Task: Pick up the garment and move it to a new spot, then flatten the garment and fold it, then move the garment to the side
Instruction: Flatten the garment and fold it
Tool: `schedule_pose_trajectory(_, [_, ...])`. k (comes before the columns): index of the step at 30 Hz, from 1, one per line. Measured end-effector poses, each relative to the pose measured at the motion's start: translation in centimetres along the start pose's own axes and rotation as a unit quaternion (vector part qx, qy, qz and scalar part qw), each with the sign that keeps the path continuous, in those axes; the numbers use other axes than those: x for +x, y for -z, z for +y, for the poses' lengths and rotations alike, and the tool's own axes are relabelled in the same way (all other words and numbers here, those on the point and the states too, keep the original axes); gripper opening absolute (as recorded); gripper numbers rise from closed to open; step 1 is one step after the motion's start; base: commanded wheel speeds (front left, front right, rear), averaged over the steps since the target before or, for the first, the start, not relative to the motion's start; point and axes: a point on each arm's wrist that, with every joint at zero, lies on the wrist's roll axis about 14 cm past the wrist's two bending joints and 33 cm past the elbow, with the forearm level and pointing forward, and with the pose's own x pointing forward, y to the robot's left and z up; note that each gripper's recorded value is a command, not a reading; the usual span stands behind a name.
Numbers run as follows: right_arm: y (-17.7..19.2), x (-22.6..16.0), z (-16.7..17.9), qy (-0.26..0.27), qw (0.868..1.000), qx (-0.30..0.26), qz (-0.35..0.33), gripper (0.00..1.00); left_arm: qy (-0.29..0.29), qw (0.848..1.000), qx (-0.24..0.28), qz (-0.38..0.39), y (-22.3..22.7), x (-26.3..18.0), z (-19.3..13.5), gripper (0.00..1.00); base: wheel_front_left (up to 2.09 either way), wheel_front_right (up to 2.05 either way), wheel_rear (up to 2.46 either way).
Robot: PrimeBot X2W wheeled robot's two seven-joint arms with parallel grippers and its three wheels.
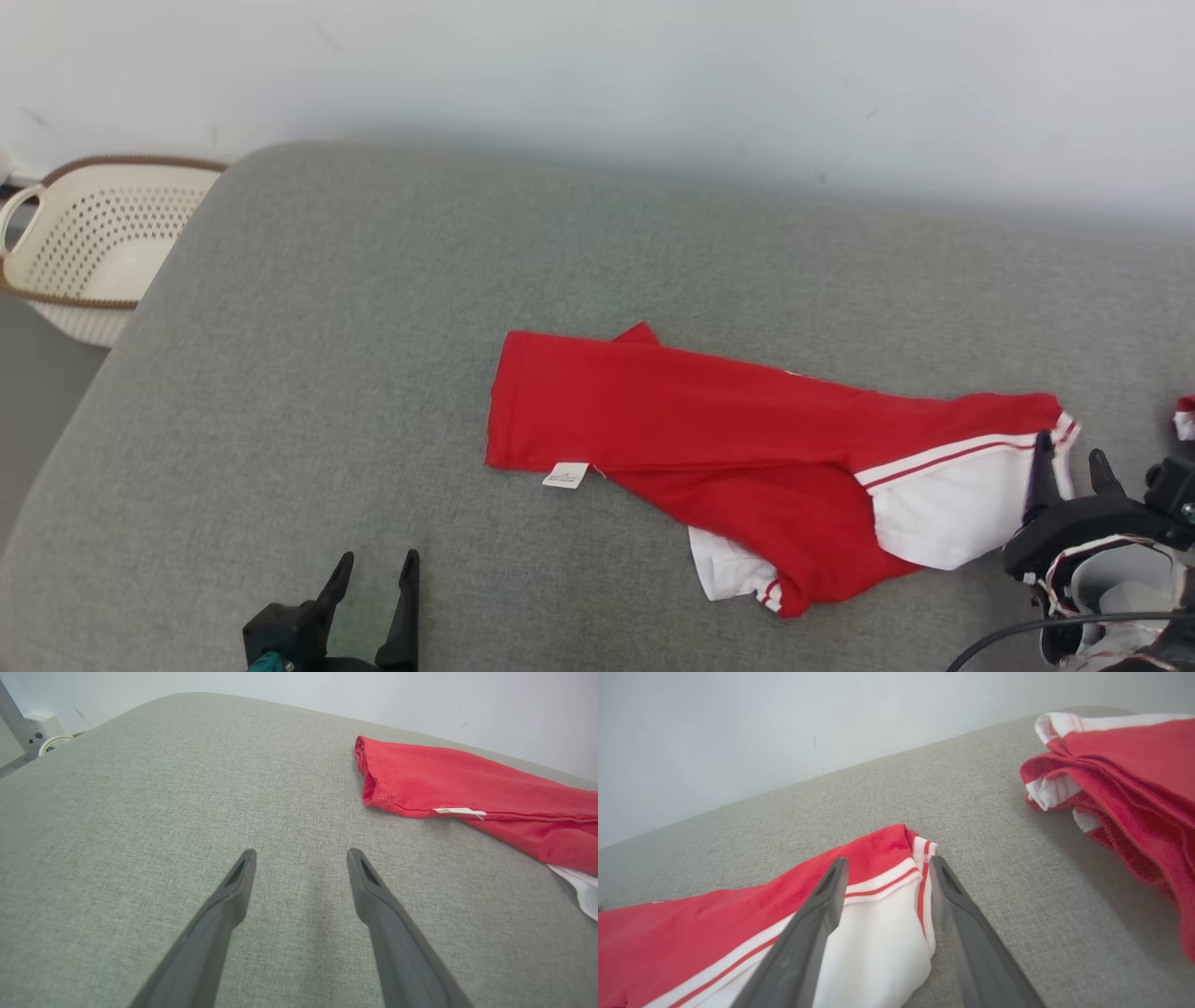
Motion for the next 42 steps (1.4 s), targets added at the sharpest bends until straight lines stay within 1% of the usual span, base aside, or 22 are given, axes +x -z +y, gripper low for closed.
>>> schedule_pose_trajectory(3, [-1.2,-1.1,0.1,-0.004,0.999,-0.024,-0.023,1.00,0.001,1.000,0.008,-0.006,-0.3,-0.3,0.0,1.00,0.00,0.00,0.00])
schedule_pose_trajectory(7, [-1.5,-2.9,-0.1,-0.001,0.999,-0.040,-0.037,1.00,-0.002,1.000,0.011,-0.010,-0.5,-0.7,0.1,1.00,0.00,0.00,0.00])
schedule_pose_trajectory(11, [-3.0,-4.2,0.0,-0.001,0.996,-0.059,-0.067,1.00,0.000,1.000,0.016,-0.023,-1.3,-0.8,-0.1,1.00,0.00,0.00,0.00])
schedule_pose_trajectory(13, [-3.5,-4.9,0.4,-0.006,0.994,-0.068,-0.080,1.00,0.005,0.999,0.028,-0.035,-1.9,-0.5,-0.5,1.00,0.00,0.00,0.00])
schedule_pose_trajectory(16, [-3.6,-5.9,1.2,-0.016,0.993,-0.077,-0.090,1.00,0.010,0.999,0.033,-0.038,-2.0,-0.6,-0.8,1.00,0.00,0.00,0.00])
schedule_pose_trajectory(20, [-3.3,-7.3,1.3,-0.019,0.992,-0.083,-0.096,1.00,0.010,0.999,0.034,-0.037,-1.9,-0.6,-0.9,1.00,0.00,0.00,0.00])
schedule_pose_trajectory(27, [0.0,-9.1,1.1,-0.019,0.995,-0.081,-0.056,1.00,0.019,0.999,0.038,-0.027,-1.1,-0.7,-1.5,1.00,0.00,0.00,0.00])
schedule_pose_trajectory(29, [1.3,-9.2,1.7,-0.030,0.995,-0.082,-0.038,1.00,0.019,0.999,0.038,-0.022,-0.8,-0.8,-1.4,1.00,0.00,0.00,0.00])
schedule_pose_trajectory(37, [3.9,-8.6,3.4,-0.056,0.995,-0.078,0.001,1.00,0.010,0.999,0.037,-0.012,-0.1,-1.2,-0.7,1.00,0.00,0.00,0.00])
schedule_pose_trajectory(42, [4.1,-7.3,4.1,-0.063,0.996,-0.070,0.009,1.00,0.005,0.999,0.038,-0.012,-0.1,-1.0,-0.2,1.00,0.00,0.00,0.00])
